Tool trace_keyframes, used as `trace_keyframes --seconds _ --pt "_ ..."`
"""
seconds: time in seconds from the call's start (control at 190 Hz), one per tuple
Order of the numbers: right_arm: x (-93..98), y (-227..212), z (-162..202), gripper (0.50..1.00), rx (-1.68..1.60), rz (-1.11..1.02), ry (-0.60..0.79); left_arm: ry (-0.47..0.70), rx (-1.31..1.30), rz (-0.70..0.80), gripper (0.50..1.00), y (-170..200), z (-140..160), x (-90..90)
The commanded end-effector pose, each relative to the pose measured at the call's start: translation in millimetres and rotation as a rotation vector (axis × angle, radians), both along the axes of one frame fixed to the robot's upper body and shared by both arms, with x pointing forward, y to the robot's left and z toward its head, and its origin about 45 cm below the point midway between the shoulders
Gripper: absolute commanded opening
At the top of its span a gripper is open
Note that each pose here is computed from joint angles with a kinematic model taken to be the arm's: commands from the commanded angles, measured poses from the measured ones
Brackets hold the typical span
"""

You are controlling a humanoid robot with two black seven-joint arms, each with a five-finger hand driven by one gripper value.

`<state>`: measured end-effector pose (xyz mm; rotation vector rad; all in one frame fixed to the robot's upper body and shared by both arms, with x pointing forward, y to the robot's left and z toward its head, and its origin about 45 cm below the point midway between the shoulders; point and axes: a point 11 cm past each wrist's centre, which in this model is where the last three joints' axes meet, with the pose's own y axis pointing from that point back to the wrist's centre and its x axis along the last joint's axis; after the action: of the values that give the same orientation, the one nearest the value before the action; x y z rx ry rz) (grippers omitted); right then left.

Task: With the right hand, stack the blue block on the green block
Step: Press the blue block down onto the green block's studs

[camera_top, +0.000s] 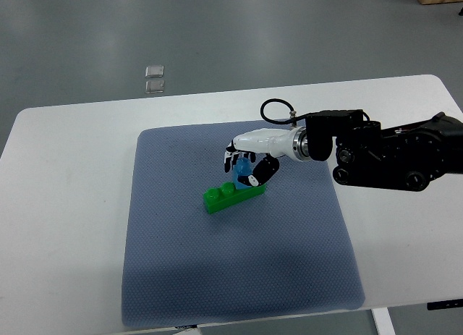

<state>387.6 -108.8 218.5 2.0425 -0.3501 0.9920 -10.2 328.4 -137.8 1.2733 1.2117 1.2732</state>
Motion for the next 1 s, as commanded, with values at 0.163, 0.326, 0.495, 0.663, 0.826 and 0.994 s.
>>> trace_keyframes --seconds 0.163,0.326,0.495,0.663,0.826,0.994 --pt "-1.1 -7 -5 0.580 0.017 -0.003 -0.029 0.000 0.000 0.000 1.000 0 0 0.0" --pt "-1.5 -7 -4 0.580 0.022 0.011 -0.036 0.000 0.000 0.000 1.000 0 0 0.0" --pt "-2.4 -10 -7 0.580 0.027 0.009 -0.049 0.000 0.000 0.000 1.000 0 0 0.0" --pt "-6.5 -11 -14 0.580 0.028 0.017 -0.051 0.000 0.000 0.000 1.000 0 0 0.0" --pt "-8.0 -12 -18 0.580 0.031 0.014 -0.045 0.000 0.000 0.000 1.000 0 0 0.0" --pt "-10.5 -10 -22 0.580 0.047 0.013 -0.047 0.000 0.000 0.000 1.000 0 0 0.0"
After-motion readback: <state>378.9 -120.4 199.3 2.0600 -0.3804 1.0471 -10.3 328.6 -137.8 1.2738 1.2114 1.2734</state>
